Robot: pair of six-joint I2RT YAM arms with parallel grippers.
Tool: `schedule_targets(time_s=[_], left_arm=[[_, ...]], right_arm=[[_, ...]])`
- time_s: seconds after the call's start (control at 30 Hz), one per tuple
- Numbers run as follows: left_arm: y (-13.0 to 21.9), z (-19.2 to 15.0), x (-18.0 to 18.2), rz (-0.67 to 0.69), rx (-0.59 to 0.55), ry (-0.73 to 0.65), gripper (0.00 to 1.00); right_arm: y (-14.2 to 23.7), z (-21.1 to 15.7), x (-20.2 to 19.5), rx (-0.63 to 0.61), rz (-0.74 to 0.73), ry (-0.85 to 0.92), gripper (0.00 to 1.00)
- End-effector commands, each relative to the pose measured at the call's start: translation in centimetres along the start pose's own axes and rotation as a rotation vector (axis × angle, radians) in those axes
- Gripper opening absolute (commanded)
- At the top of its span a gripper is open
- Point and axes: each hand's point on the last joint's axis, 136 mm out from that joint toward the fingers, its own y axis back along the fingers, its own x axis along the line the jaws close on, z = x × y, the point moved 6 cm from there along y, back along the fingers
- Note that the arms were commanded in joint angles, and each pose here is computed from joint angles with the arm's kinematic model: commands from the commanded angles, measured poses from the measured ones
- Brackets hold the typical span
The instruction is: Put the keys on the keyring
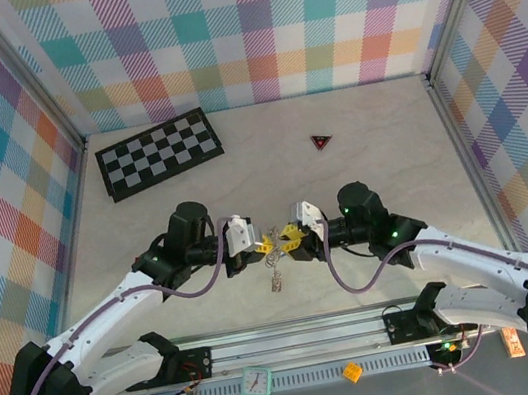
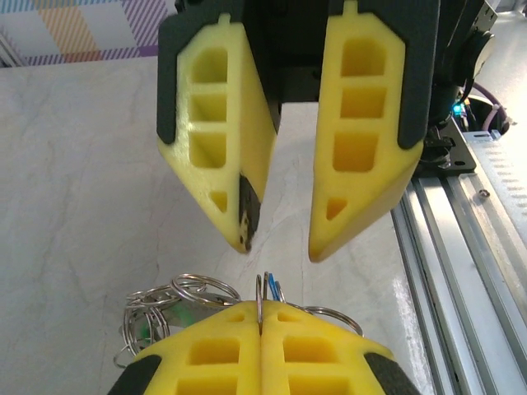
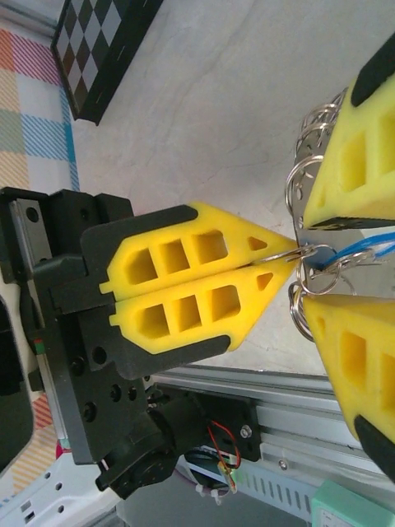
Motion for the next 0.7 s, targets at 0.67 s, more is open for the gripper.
schedule_targets(time_s=[0.67], left_arm=[[0.16,1.55,-0.95,-0.066,-0.11,-0.071,0.0]], right_arm=[[-1.22,0.29,-0.29,-0.027,0.061,0.077,0.06]])
